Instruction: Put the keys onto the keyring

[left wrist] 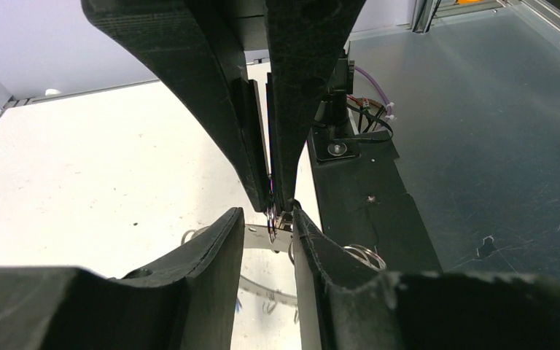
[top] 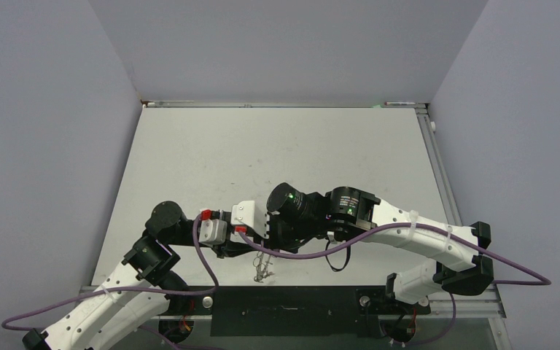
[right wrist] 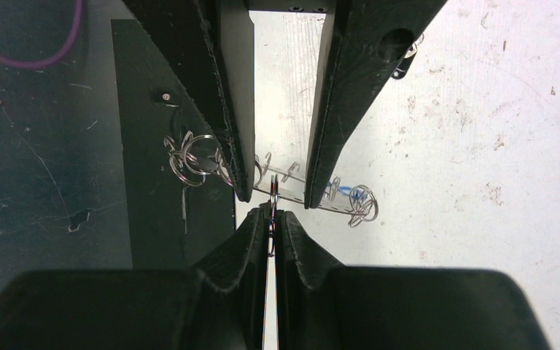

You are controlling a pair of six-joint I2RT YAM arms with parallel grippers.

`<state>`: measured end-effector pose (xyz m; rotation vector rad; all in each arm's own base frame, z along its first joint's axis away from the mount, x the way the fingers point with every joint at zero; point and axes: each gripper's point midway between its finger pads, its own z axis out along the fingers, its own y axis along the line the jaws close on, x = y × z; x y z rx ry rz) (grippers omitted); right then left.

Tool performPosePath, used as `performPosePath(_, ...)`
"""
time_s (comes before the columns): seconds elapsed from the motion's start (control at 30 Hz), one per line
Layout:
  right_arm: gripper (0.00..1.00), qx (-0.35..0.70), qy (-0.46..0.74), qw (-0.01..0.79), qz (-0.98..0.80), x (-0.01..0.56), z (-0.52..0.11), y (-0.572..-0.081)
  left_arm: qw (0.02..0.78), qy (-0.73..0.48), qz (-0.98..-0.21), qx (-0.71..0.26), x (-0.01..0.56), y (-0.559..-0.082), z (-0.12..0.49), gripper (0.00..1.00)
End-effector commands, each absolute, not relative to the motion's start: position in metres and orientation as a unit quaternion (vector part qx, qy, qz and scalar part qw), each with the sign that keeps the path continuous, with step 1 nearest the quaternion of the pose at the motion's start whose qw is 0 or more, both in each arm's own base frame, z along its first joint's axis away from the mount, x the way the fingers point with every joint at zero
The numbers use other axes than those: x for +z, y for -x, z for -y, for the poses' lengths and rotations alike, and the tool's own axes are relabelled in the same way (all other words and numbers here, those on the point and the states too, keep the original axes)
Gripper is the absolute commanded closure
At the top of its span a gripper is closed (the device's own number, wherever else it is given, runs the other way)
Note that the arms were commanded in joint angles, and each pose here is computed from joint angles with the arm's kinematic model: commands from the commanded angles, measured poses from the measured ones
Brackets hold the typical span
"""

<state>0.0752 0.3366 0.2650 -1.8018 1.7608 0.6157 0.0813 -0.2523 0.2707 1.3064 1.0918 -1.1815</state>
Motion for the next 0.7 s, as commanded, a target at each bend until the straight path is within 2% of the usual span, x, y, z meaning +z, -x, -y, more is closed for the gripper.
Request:
performPosePath(0.0,0.95,0.255,0.655,0.325,-0.633,0.298,-0.346,-0.076,0.526,-0.537,-0.438,-0.494,0.281,-0.083,0.254,0.73)
performPosePath(0.13,0.95,0.257,0.655,0.325,-0.632,0.297,-0.347,-0.076,0.523,-0.537,-0.436,-0.499,0.282,-0.081,0.254,0.74)
performPosePath(0.4,0.95,0.260,0.651,0.337,-0.629,0.304,-0.350,-0.078,0.509,-0.538,-0.442,-0.505,0.279,-0.081,0.257,1.00)
performPosePath(0.6,0.94,0.289,0.635,0.378,-0.609,0.320,-0.352,-0.077,0.501,-0.540,-0.440,-0.514,0.288,-0.081,0.260,1.00)
performPosePath(0.67,0.88,0.303,0.620,0.407,-0.599,0.330,-0.353,-0.079,0.518,-0.531,-0.428,-0.516,0.298,-0.080,0.258,1.00)
